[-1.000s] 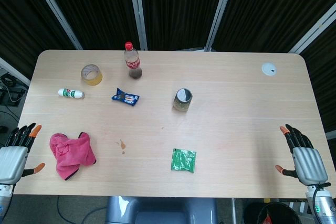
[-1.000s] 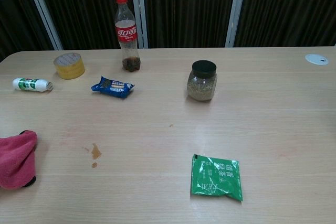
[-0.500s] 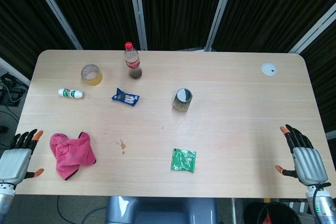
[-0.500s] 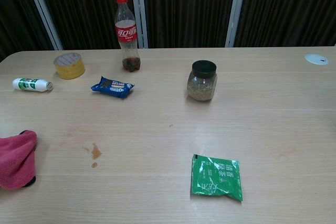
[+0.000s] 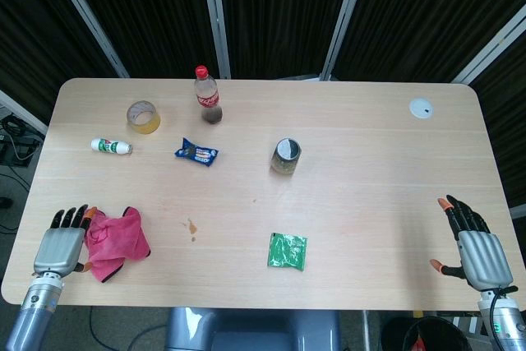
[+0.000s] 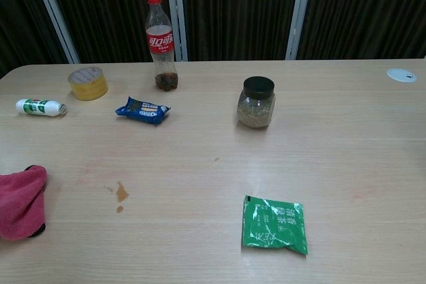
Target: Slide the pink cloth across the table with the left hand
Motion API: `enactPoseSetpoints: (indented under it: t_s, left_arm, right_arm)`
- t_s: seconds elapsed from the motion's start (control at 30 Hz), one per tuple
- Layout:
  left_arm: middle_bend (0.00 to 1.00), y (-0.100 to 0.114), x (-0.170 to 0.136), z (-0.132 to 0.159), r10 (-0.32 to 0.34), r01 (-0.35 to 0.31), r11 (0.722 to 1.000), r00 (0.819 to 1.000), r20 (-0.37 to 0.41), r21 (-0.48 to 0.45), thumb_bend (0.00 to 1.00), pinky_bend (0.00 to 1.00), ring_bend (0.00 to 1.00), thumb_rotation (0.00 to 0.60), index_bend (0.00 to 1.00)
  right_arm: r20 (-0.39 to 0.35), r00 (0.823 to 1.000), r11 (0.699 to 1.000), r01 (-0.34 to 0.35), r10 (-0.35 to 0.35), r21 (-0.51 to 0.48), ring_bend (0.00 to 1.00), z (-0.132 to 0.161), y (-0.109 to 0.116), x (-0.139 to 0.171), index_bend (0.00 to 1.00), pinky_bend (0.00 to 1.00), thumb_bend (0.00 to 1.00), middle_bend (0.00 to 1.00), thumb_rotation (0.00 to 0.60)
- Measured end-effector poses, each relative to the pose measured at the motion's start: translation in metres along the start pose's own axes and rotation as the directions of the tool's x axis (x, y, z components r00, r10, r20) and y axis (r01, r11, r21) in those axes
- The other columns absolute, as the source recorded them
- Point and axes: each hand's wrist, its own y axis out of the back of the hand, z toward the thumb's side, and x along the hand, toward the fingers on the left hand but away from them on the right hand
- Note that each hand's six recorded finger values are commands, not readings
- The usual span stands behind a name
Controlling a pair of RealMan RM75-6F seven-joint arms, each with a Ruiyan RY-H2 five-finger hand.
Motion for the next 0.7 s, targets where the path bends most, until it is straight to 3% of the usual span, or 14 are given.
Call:
enactPoseSetpoints:
  t_s: [0.47, 0.57, 0.7]
  left_arm:
    - [0.00, -0.021, 0.029, 0.023, -0.049, 0.050, 0.999, 0.998, -0.029, 0.006, 0.00, 0.00, 0.00, 0.600, 0.00]
    - [0.00, -0.022, 0.034, 0.024, -0.054, 0.054, 0.999, 0.998, -0.035, 0.002, 0.00, 0.01, 0.00, 0.600, 0.05]
    - [0.01, -0.020, 0.039, 0.027, -0.038, 0.038, 0.999, 0.999, -0.039, -0.004, 0.06, 0.13, 0.01, 0.600, 0.20]
  right_arm:
    - [0.001, 1.000, 1.000, -0.004, 0.004, -0.010, 0.00, 0.000, 0.000, 0.000, 0.00, 0.12, 0.00, 0.00, 0.600]
    - [0.003, 1.000, 1.000, -0.005, 0.005, -0.011, 0.00, 0.000, 0.000, 0.000, 0.00, 0.12, 0.00, 0.00, 0.600]
    - [0.003, 1.000, 1.000, -0.006, 0.006, -0.011, 0.00, 0.000, -0.001, 0.000, 0.00, 0.12, 0.00, 0.00, 0.600]
